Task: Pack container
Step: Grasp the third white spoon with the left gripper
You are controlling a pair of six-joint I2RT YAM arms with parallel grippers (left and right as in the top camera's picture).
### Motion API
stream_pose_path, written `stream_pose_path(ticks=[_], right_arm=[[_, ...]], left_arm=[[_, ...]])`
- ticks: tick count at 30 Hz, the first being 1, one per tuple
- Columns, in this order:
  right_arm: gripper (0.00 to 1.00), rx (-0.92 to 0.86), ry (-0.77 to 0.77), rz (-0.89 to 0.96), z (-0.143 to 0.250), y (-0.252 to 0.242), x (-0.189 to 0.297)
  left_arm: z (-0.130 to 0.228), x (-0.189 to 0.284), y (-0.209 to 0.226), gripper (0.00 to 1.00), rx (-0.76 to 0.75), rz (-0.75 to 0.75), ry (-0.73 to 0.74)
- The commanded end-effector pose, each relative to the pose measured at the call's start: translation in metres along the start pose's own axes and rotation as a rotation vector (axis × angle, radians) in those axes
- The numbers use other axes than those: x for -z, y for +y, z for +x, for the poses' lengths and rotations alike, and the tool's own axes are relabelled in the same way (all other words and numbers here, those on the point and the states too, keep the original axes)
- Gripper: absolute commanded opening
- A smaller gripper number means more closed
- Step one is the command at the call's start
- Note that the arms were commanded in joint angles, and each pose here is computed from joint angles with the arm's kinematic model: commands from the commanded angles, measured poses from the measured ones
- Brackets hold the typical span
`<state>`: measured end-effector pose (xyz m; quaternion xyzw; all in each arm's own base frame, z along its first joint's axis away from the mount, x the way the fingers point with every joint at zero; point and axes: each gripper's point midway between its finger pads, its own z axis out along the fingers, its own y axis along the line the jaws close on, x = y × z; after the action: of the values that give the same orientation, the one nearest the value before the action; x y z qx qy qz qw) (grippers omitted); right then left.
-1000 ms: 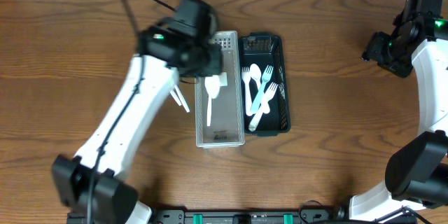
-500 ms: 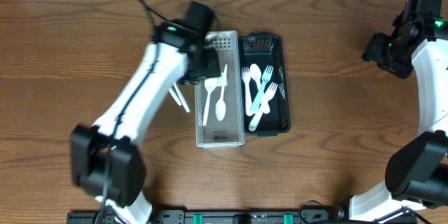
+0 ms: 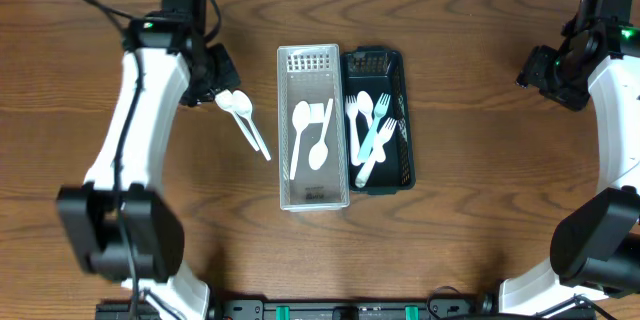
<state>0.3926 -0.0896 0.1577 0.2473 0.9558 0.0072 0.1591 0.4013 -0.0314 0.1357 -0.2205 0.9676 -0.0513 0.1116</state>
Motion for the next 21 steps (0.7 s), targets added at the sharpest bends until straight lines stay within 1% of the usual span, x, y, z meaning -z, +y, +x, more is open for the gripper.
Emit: stream_pose_path(ticks=[1,4,7,10,14,21], right_arm=[[0.68,0.01,-0.001,0.008,0.001,0.0,0.0],[0.68,0.01,-0.001,0.008,0.001,0.0,0.0],[0.68,0.011,-0.001,0.008,0.001,0.0,0.0],[0.68,0.01,-0.001,0.008,0.001,0.0,0.0],[0.68,0.01,-0.001,0.008,0.001,0.0,0.0],[0.68,0.015,0.0,0.008,0.001,0.0,0.0]], left_arm=[[0.005,-0.034,0.004,0.49,0.035,-0.05,0.065],[0.011,-0.059,0.008,0.49,0.069,-0.081,0.118],[0.018,-0.08,0.009,0.48,0.071,-0.096,0.172],[0.028,-0.097,0.008,0.45,0.045,-0.118,0.215],[0.038,-0.108,0.0,0.44,0.006,-0.128,0.238],[0.047,-0.118,-0.012,0.44,-0.043,-0.149,0.236]])
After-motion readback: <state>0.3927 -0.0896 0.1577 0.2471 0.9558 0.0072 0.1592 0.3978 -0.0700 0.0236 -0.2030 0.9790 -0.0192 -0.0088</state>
